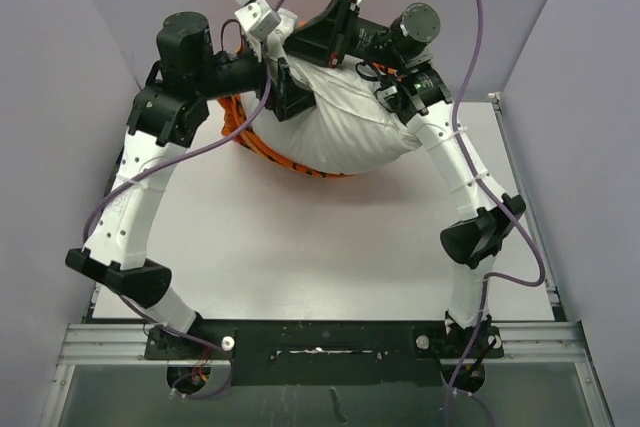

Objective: Remove the pillowcase from the pillow
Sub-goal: Remove the pillow from the pillowcase.

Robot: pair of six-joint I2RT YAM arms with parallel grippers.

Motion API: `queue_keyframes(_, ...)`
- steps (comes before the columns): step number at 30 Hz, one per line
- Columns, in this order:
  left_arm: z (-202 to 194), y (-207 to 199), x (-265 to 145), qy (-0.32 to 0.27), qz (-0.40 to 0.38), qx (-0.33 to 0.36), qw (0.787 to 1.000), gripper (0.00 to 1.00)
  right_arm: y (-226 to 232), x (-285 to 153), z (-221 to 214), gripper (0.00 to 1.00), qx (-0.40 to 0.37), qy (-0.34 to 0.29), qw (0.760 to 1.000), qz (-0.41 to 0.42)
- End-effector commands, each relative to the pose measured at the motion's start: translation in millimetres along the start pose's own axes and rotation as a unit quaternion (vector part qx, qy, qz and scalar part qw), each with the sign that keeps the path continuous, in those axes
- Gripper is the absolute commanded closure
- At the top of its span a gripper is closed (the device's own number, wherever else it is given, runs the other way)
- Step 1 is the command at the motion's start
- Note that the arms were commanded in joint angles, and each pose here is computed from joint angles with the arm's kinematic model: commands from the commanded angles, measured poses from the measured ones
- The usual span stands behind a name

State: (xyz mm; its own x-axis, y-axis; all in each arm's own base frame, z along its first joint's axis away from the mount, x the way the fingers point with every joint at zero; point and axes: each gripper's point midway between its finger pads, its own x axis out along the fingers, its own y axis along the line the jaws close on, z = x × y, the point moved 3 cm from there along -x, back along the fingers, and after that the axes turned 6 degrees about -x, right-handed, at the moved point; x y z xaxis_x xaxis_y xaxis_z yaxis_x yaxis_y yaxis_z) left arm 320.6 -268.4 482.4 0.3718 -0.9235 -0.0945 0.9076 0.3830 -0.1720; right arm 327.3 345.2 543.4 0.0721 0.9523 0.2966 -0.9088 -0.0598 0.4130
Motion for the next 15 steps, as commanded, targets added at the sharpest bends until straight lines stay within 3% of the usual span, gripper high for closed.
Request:
queue_keyframes(1, -33.1, -132.5, 30.1, 0.064, -0.321, -0.090, 0.941, 0.02, 196.0, 58.5, -10.0, 1.00, -0.062, -0.043, 0.968, 0.240)
queue_keyframes(2, -37.2, -131.1, 32.2, 0.066, -0.317, -0.091, 0.942, 0.03, 195.0, 59.6, -12.2, 1.00, -0.058, -0.041, 0.969, 0.238)
queue_keyframes(4, -45.4, -122.4, 38.6, 0.069, -0.294, -0.097, 0.948, 0.18, 193.0, 57.3, -15.1, 1.00, -0.051, -0.036, 0.970, 0.233)
queue_keyframes(5, -47.4, -116.9, 40.0, 0.068, -0.285, -0.097, 0.951, 0.31, 189.7, 55.8, -16.9, 1.00, -0.047, -0.035, 0.973, 0.225)
queue_keyframes(7, -46.3, -97.2, 44.2, 0.053, -0.245, -0.094, 0.964, 0.74, 182.5, 49.4, -17.6, 1.00, -0.051, -0.035, 0.977, 0.206)
queue_keyframes(8, -44.5, -83.3, 45.7, 0.043, -0.216, -0.099, 0.970, 0.91, 176.1, 45.3, -16.5, 1.00, -0.054, -0.035, 0.980, 0.189)
queue_keyframes(9, -42.6, -68.3, 46.2, 0.032, -0.187, -0.104, 0.976, 1.00, 169.6, 39.4, -12.5, 1.00, -0.059, -0.039, 0.983, 0.167)
queue_keyframes(14, -23.8, 2.6, 33.8, -0.013, -0.064, -0.146, 0.987, 1.00, 82.9, -32.3, 40.3, 1.00, -0.071, -0.097, 0.992, -0.032)
queue_keyframes(15, -19.1, 13.3, 30.1, -0.022, -0.045, -0.151, 0.987, 1.00, 71.2, -50.1, 51.2, 0.95, -0.084, -0.105, 0.988, -0.072)
